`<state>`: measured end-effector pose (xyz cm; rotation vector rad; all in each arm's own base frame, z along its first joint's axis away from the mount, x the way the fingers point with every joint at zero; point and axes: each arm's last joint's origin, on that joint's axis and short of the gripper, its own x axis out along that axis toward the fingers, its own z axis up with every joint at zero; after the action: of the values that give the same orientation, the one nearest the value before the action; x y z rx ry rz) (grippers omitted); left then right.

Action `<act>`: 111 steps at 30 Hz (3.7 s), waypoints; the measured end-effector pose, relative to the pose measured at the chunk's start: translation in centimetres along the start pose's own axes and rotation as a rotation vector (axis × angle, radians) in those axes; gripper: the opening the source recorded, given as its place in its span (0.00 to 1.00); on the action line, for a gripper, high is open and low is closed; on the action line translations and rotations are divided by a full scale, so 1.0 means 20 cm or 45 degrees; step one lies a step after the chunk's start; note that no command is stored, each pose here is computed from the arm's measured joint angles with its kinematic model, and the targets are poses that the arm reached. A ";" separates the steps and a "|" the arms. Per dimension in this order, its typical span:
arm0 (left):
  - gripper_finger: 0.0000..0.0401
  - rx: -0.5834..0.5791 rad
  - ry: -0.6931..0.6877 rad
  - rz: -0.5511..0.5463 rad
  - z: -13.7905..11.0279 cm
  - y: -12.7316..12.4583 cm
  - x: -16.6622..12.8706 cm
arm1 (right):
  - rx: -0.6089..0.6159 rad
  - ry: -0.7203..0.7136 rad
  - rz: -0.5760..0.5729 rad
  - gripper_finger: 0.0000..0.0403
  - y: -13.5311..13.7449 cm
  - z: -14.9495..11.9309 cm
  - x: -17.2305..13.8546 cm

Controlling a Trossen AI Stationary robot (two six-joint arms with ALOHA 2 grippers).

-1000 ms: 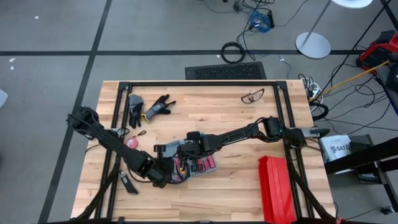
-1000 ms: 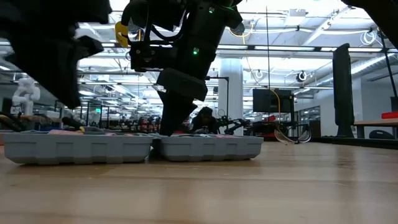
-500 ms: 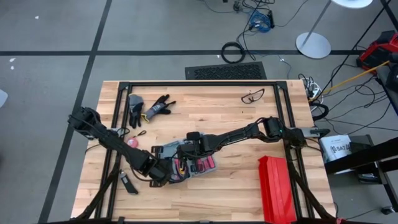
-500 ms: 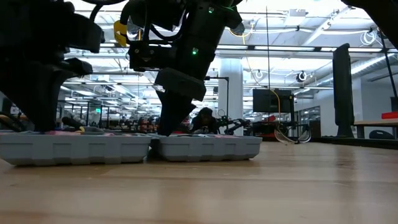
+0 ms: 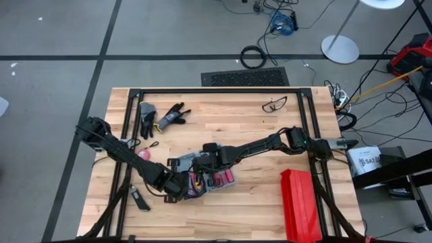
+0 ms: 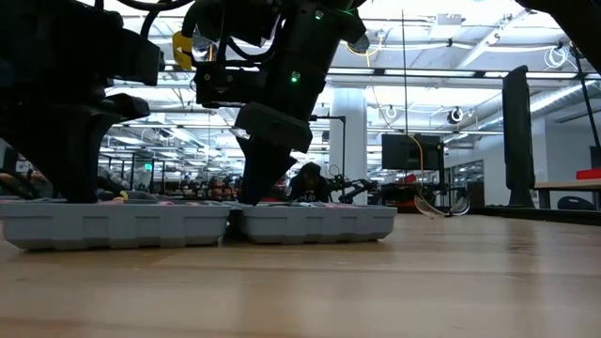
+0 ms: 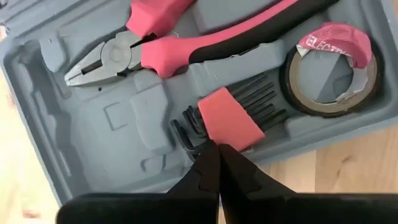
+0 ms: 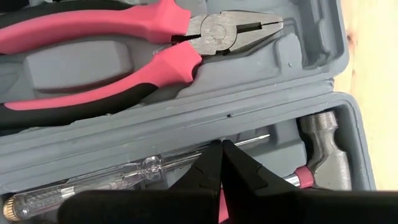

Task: Prefit tool cases
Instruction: Put the red allen wrench into the gray prefit tools case

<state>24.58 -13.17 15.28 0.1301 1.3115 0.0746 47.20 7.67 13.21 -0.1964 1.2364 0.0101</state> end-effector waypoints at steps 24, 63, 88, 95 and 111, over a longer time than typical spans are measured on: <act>0.00 0.006 -0.161 0.007 0.05 0.00 0.10 | -0.008 0.025 -0.006 0.00 0.00 -0.01 0.00; 0.00 0.062 0.030 -0.068 0.05 -0.08 -0.06 | 0.084 -0.034 0.032 0.00 -0.02 0.01 0.01; 0.00 0.100 -0.046 -0.209 0.13 -0.11 0.13 | 0.064 0.000 0.034 0.00 -0.02 0.00 0.00; 0.00 0.062 -0.178 -0.183 0.15 -0.05 -0.07 | 0.069 -0.019 0.032 0.00 -0.02 0.01 0.00; 0.00 0.007 -0.192 -0.229 0.19 -0.10 0.02 | 0.091 -0.022 0.021 0.00 -0.02 0.01 0.01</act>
<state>28.26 -15.37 15.59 0.0218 1.1674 -0.0904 47.45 7.36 13.19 -0.1240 1.2188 -0.0181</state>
